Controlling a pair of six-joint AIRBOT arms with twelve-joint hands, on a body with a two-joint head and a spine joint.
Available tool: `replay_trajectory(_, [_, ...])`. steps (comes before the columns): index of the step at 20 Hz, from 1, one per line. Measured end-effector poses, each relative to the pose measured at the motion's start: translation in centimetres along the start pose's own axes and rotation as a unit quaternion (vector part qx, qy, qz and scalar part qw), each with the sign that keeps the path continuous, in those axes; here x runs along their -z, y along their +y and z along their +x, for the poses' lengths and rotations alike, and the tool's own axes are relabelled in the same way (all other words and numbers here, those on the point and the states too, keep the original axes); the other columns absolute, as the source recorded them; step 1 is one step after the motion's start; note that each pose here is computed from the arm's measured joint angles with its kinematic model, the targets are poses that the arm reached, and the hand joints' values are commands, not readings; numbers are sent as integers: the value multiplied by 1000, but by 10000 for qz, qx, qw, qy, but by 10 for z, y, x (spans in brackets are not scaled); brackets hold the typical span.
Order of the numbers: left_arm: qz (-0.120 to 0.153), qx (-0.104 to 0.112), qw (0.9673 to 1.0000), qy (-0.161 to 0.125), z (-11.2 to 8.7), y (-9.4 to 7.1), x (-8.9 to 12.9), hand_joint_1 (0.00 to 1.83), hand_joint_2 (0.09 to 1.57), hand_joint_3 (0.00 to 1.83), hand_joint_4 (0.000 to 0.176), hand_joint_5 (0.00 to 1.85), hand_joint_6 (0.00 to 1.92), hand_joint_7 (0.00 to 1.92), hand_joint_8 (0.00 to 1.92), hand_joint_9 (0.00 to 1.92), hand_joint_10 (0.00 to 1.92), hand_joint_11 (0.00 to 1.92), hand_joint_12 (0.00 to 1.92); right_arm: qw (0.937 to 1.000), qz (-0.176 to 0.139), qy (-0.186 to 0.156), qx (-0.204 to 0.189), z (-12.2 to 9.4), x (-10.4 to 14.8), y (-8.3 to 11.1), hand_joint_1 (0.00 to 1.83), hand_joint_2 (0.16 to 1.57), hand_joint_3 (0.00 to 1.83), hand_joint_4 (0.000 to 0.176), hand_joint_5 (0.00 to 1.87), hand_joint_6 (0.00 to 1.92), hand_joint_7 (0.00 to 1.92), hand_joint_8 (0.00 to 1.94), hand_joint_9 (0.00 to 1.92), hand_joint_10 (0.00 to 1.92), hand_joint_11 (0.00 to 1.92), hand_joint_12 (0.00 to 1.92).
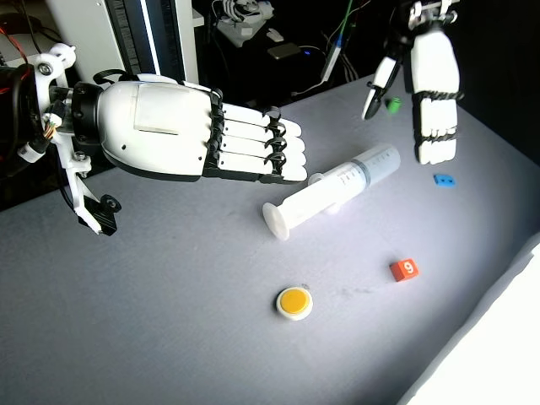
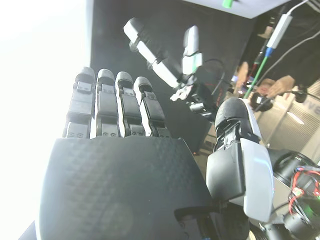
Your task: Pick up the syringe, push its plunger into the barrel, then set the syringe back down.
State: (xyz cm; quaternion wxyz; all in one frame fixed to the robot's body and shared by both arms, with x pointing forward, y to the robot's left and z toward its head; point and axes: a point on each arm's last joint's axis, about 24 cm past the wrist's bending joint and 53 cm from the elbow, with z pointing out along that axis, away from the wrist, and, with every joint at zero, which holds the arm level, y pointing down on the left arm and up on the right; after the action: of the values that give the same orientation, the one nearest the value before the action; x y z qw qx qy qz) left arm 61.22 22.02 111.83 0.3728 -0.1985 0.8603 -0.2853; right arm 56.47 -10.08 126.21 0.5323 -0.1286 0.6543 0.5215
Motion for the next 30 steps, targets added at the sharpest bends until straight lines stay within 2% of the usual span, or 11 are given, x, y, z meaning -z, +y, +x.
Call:
replay_trajectory(3, [-389, 228, 9987, 235, 18, 10, -7, 1001, 960, 0, 0, 0, 0, 0, 0, 0, 0, 0, 0, 10000, 1, 9, 11, 0, 0, 0, 0, 1151, 4, 0, 0, 0, 0, 0, 0, 0, 0, 0])
replay_trajectory(9, [-817, 202, 9948, 581, 46, 15, -21, 908, 1002, 2, 0, 0, 0, 0, 0, 0, 0, 0, 0, 10000, 3, 4, 2, 0, 0, 0, 0, 1149, 2, 0, 0, 0, 0, 0, 0, 0, 0, 0])
replay_trajectory(12, [-867, 225, 9934, 714, 56, 12, -30, 932, 1006, 4, 0, 0, 0, 0, 0, 0, 0, 0, 0, 10000, 3, 4, 0, 0, 0, 0, 0, 1153, 4, 0, 0, 0, 0, 0, 0, 0, 0, 0])
replay_trajectory(19, [-959, 28, 9913, 903, 73, 17, -47, 918, 1020, 8, 0, 0, 0, 0, 0, 0, 0, 0, 0, 10000, 4, 1, -1, 0, 0, 0, 0, 1150, 1, 0, 0, 0, 0, 0, 0, 0, 0, 0])
replay_trajectory(21, [-1011, -37, 9898, 1007, 83, 20, -51, 892, 1033, 13, 0, 0, 0, 0, 0, 0, 0, 0, 0, 10000, 4, 3, -2, 0, 0, 0, 0, 1150, 1, 0, 0, 0, 0, 0, 0, 0, 0, 0])
replay_trajectory(24, [-1050, 8, 9879, 1144, 96, 21, -57, 938, 1020, 6, 0, 0, 0, 0, 0, 0, 0, 0, 0, 10000, 1, 3, 0, 0, 0, 0, 0, 1150, 1, 0, 0, 0, 0, 0, 0, 0, 0, 0])
replay_trajectory(30, [-1190, -27, 9867, 1107, 92, 32, -61, 897, 1034, 11, 0, 0, 0, 0, 0, 0, 0, 0, 0, 10000, 2, 10, 9, 0, 0, 0, 0, 1148, 0, 0, 0, 0, 0, 0, 0, 0, 0, 0])
